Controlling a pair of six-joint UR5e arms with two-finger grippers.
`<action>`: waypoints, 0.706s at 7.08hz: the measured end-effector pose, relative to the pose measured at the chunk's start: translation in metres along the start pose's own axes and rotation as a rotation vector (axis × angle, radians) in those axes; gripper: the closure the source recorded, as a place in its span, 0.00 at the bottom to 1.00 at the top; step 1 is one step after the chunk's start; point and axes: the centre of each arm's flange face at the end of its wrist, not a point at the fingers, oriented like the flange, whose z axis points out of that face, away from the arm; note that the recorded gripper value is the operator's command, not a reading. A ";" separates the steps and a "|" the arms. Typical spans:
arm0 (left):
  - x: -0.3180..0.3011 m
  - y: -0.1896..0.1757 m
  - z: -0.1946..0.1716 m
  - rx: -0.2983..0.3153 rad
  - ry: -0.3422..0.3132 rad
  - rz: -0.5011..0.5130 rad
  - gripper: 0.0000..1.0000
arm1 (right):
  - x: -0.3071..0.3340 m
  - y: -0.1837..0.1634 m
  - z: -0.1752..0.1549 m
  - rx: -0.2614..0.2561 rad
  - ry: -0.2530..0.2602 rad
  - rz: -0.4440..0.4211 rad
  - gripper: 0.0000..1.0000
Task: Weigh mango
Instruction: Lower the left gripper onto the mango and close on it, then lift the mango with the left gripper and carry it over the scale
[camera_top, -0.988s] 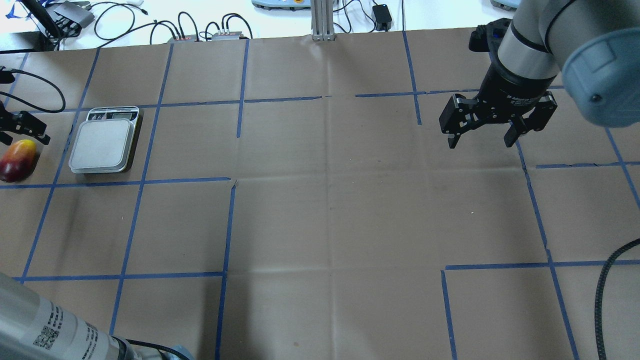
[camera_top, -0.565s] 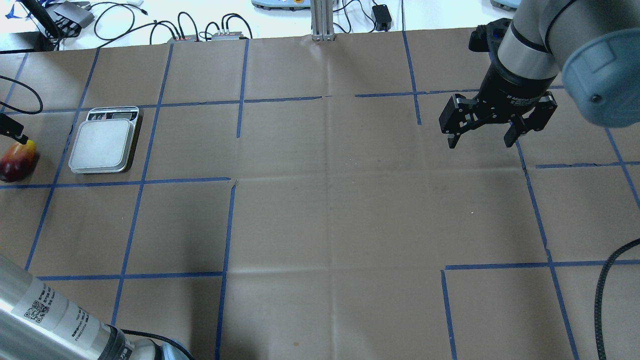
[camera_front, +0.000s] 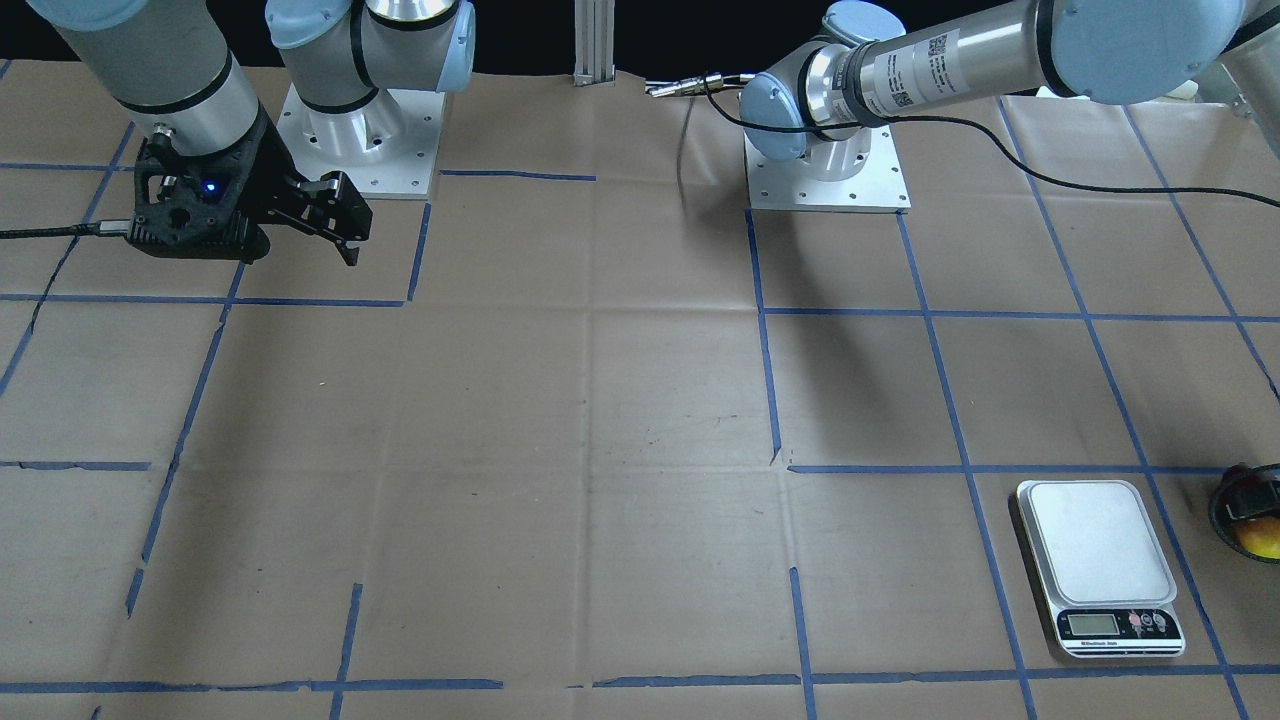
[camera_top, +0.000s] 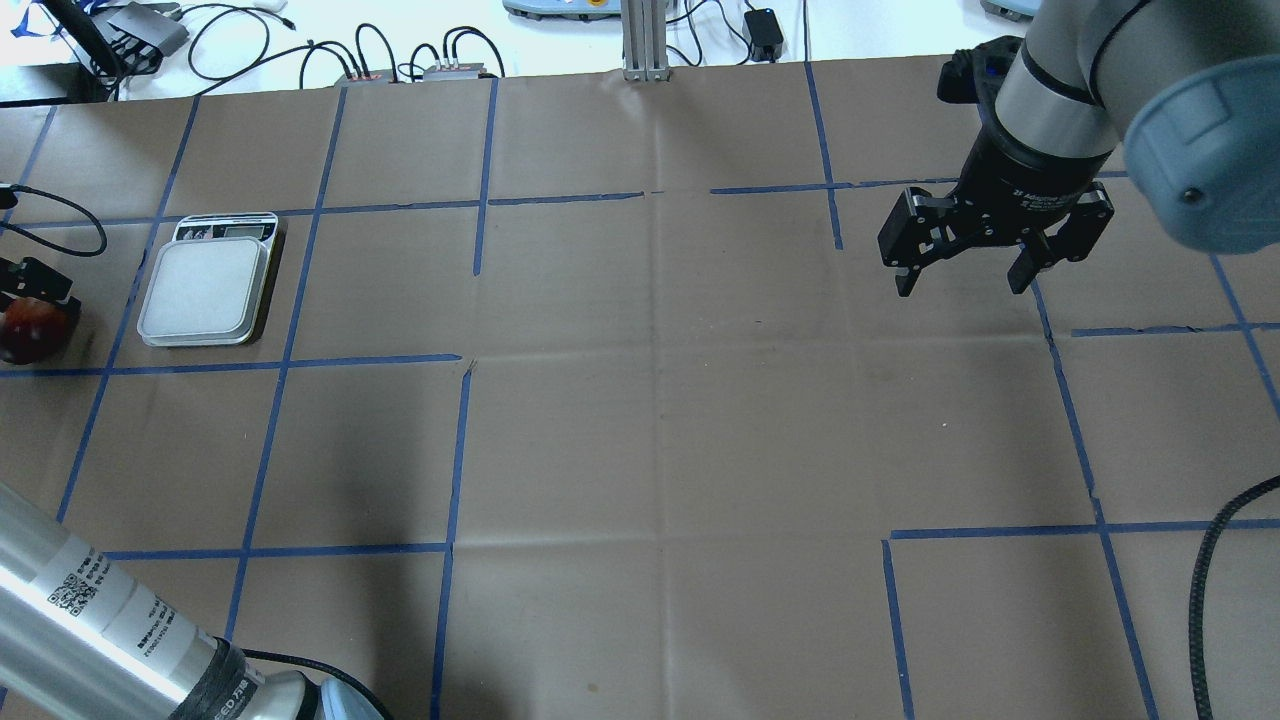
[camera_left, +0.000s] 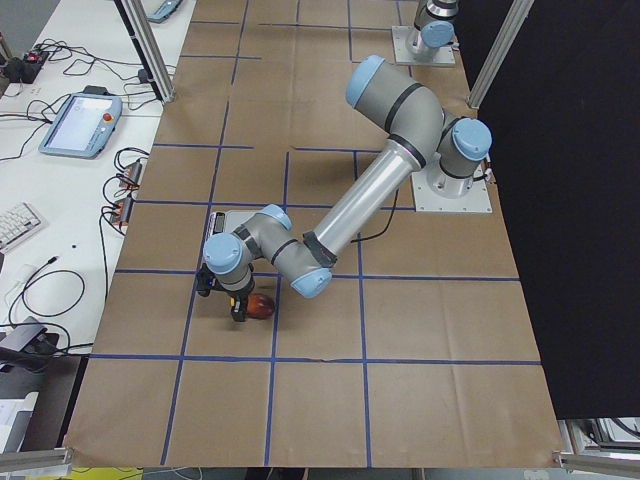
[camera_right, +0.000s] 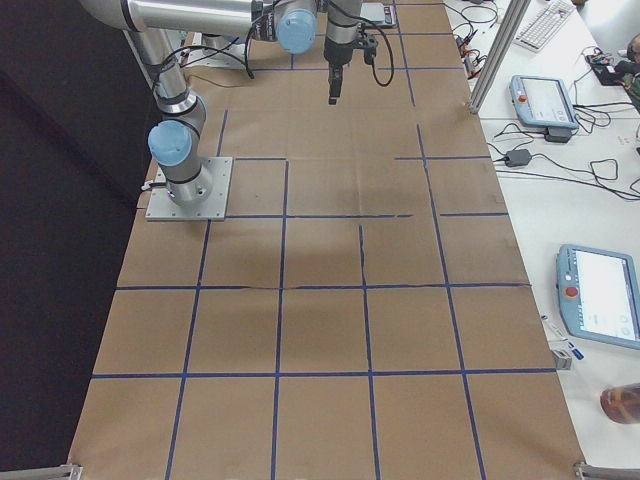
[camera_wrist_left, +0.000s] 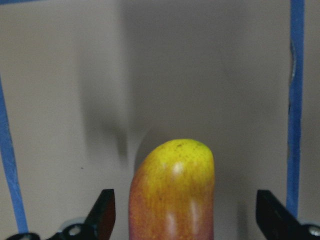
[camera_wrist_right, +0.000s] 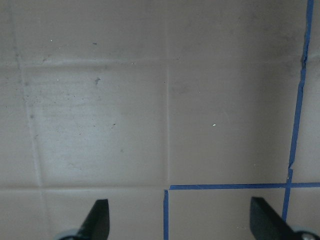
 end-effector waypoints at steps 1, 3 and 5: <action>-0.004 0.004 0.002 -0.016 -0.006 -0.001 0.85 | 0.000 0.000 0.000 0.000 0.000 0.000 0.00; -0.009 0.014 0.005 -0.086 -0.023 -0.001 1.00 | 0.000 0.000 0.000 0.000 0.000 0.000 0.00; -0.001 0.013 -0.011 -0.102 -0.025 0.004 1.00 | 0.000 0.000 0.000 0.000 0.000 0.000 0.00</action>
